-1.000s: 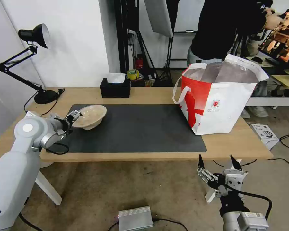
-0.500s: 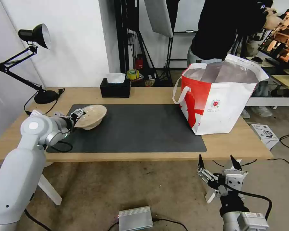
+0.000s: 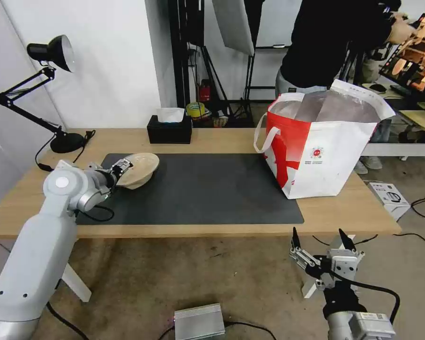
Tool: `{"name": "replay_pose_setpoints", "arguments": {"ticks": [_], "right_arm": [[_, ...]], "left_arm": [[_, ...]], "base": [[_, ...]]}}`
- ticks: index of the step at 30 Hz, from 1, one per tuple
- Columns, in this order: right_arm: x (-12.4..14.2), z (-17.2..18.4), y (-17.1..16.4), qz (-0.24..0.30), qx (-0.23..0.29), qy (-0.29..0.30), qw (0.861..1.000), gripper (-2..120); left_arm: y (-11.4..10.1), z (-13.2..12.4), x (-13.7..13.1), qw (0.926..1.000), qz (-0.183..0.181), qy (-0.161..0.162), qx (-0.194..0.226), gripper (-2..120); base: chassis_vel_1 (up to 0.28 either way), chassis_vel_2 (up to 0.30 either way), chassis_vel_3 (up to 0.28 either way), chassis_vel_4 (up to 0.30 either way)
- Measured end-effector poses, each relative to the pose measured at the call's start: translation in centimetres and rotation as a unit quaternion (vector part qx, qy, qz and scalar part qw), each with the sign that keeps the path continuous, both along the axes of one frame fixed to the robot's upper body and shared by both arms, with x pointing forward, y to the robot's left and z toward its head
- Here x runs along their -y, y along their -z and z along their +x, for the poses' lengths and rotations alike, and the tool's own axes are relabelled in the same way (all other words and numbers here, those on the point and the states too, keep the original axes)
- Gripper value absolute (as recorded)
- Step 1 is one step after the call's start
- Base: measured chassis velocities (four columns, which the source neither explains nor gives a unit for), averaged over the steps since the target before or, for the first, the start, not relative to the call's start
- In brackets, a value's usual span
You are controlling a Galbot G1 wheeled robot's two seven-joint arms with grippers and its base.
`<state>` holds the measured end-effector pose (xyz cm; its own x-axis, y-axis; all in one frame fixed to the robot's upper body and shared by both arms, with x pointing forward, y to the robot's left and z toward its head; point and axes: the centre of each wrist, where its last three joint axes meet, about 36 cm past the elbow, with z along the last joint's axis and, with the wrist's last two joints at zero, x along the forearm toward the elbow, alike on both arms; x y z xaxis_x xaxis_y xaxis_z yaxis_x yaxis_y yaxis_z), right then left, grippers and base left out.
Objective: Pick up the trash from the table and place it into the takeout bag.
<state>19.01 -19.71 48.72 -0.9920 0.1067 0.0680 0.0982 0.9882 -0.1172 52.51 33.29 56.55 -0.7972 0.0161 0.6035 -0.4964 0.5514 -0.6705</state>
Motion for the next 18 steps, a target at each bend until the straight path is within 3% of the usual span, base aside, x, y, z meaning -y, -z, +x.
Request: {"name": "replay_pose_setpoints", "arguments": {"ticks": [18], "right_arm": [[0.0,0.0,0.0,0.0,0.0,0.0,1.0,100]], "left_arm": [[-0.4,-2.0,-0.4,0.9999,0.007,0.001,0.016,24]], "base": [[0.0,0.0,0.0,0.0]]}}
